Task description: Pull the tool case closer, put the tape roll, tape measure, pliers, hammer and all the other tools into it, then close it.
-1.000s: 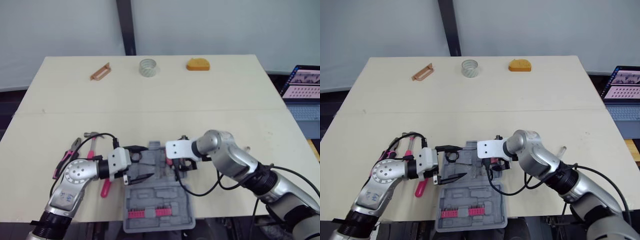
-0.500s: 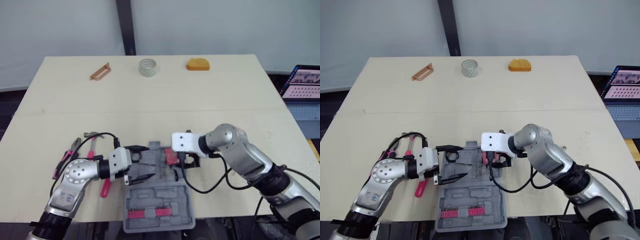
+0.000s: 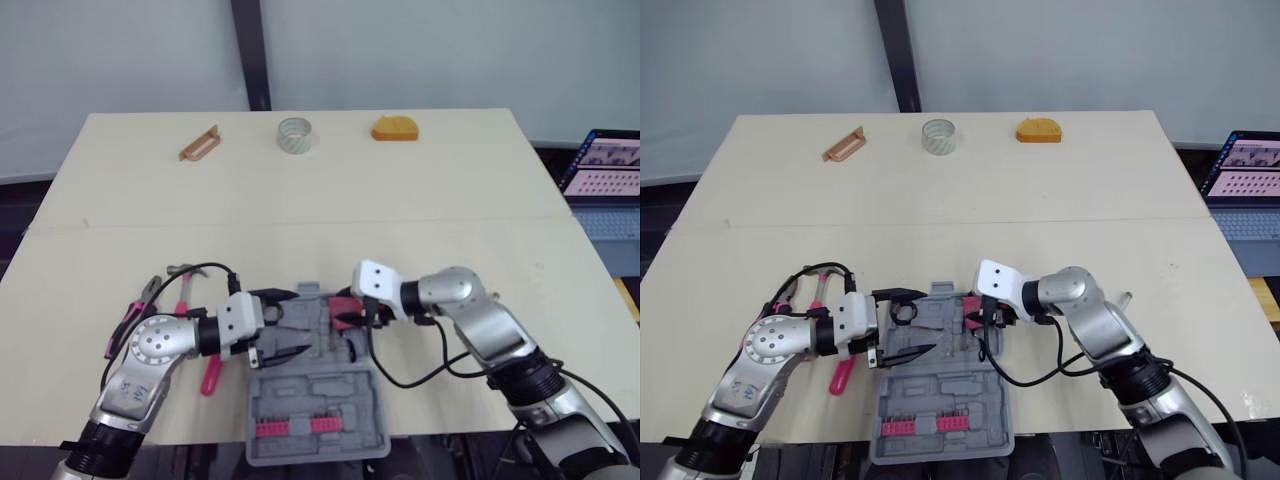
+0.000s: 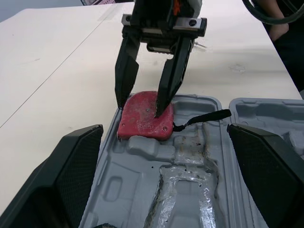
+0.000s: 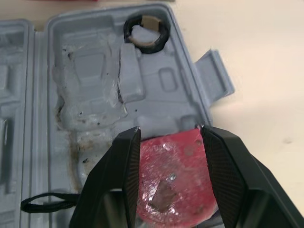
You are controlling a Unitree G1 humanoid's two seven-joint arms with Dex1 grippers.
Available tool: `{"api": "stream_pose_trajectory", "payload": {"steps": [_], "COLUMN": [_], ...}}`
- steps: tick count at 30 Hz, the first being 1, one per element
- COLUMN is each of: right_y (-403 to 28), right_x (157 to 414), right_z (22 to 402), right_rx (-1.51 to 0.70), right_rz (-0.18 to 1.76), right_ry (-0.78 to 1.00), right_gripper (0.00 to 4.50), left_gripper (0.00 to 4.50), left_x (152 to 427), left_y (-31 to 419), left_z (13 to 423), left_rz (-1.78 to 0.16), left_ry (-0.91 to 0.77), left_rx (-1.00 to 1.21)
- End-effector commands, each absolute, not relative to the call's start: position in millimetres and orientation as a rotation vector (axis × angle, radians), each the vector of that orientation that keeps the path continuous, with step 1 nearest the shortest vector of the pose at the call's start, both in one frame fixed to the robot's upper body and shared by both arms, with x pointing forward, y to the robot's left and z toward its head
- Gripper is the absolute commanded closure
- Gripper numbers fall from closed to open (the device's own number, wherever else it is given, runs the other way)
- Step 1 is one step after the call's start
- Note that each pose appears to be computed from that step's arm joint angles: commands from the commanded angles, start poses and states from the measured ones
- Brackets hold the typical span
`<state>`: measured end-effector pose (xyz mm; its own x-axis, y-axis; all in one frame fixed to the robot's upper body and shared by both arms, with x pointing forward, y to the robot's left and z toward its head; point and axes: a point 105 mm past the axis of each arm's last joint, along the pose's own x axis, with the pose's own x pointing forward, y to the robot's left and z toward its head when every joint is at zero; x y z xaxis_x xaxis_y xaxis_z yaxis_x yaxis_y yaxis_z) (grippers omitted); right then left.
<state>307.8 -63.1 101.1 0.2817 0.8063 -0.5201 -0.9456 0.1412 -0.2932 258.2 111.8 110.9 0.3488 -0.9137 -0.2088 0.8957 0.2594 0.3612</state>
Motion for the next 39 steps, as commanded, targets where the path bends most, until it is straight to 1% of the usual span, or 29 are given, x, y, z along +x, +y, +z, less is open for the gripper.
{"api": "stream_pose_trajectory", "payload": {"steps": [1, 9, 16, 22, 29, 37, 39], "right_y": [-66, -74, -80, -89, -92, -95, -95], "right_x": [312, 316, 314, 308, 307, 300, 299], "right_z": [108, 87, 64, 37, 19, 0, 1], "right_rx": [-0.613, -0.603, -0.606, -0.535, -0.39, -0.413, -0.414], "right_rz": [1.265, 1.259, 1.266, 1.264, 1.215, 1.242, 1.252], "right_ry": [0.202, 0.248, 0.277, 0.324, 0.293, 0.311, 0.299], "right_gripper": [2.35, 2.35, 2.35, 2.35, 2.35, 2.35, 2.35], "left_gripper": [0.0, 0.0, 0.0, 0.0, 0.0, 0.0, 0.0], "left_x": [255, 255, 255, 255, 256, 257, 257], "left_y": [108, 109, 110, 113, 114, 116, 116], "left_z": [119, 119, 120, 121, 122, 122, 123], "left_rz": [-1.234, -1.232, -1.232, -1.233, -1.234, -1.233, -1.232], "left_ry": [-0.084, -0.084, -0.083, -0.076, -0.072, -0.072, -0.071], "left_rx": [0.457, 0.458, 0.461, 0.468, 0.476, 0.48, 0.48]}}
